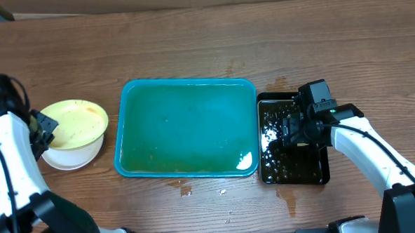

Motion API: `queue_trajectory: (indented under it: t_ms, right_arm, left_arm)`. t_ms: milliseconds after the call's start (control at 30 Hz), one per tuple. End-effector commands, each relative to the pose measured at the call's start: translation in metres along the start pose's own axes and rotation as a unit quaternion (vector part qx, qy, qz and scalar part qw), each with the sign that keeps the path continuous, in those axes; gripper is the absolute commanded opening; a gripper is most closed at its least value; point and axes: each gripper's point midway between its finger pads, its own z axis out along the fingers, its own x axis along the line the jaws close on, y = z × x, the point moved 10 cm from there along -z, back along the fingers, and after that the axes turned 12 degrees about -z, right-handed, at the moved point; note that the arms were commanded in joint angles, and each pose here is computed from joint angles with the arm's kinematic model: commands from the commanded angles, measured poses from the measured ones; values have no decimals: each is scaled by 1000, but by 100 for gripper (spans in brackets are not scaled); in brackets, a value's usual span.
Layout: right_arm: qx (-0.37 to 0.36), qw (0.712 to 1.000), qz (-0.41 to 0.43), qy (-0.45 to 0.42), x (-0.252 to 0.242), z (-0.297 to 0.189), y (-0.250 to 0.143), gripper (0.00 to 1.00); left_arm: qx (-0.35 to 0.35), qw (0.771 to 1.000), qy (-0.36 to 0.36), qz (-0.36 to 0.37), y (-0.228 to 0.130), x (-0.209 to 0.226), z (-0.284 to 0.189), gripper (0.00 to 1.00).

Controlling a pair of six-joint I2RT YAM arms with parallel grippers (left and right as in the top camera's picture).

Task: Clean dirty plates on tray and stack at the side
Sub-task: 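Carry yellow-green plate left and stack it on the white plates, then release the plate and sponge, withdraw both grippers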

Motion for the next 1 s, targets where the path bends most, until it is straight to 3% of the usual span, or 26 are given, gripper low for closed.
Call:
queue_trajectory:
  t_ms: [0,67,100,167,200,400,600,733,800,833,967]
  right_arm:
    - [-1,1000,-1,0,0,0,-1,82]
    - [-1,1000,-1,0,0,0,-1,82]
    - [-1,1000,-1,0,0,0,-1,83]
    - [-2,1000,-1,0,0,0,-1,83]
    - [-2,1000,-1,0,0,0,-1,86]
    - [1,1000,-1,6,0,-7,3,100]
    - [-16,999,-2,39,5,-32,23,100]
    - [-33,998,-3,61,8,-53,38,100]
    - [-40,996,-4,77,11,-65,44,100]
    - [-44,995,-5,90,13,-71,47,100]
    - [-35,993,-5,108,15,-84,49,100]
  left_arm:
    - [25,1000,-3,-7,6,-2,12,4]
    - [31,999,3,-11,8,0,18,5]
    - [32,999,3,-14,9,2,18,13]
    - [34,999,1,-14,9,2,18,61]
    - [40,999,-7,-15,8,1,17,71]
    - [66,995,-69,9,-2,-8,4,75]
    - [52,987,-131,76,-25,-23,-30,75]
    - [23,973,-169,158,-52,-37,-60,75]
    - [19,960,-179,213,-69,-42,-70,80]
    - [21,953,-178,244,-79,-45,-73,100]
    - [63,941,-145,298,-107,-42,-75,100]
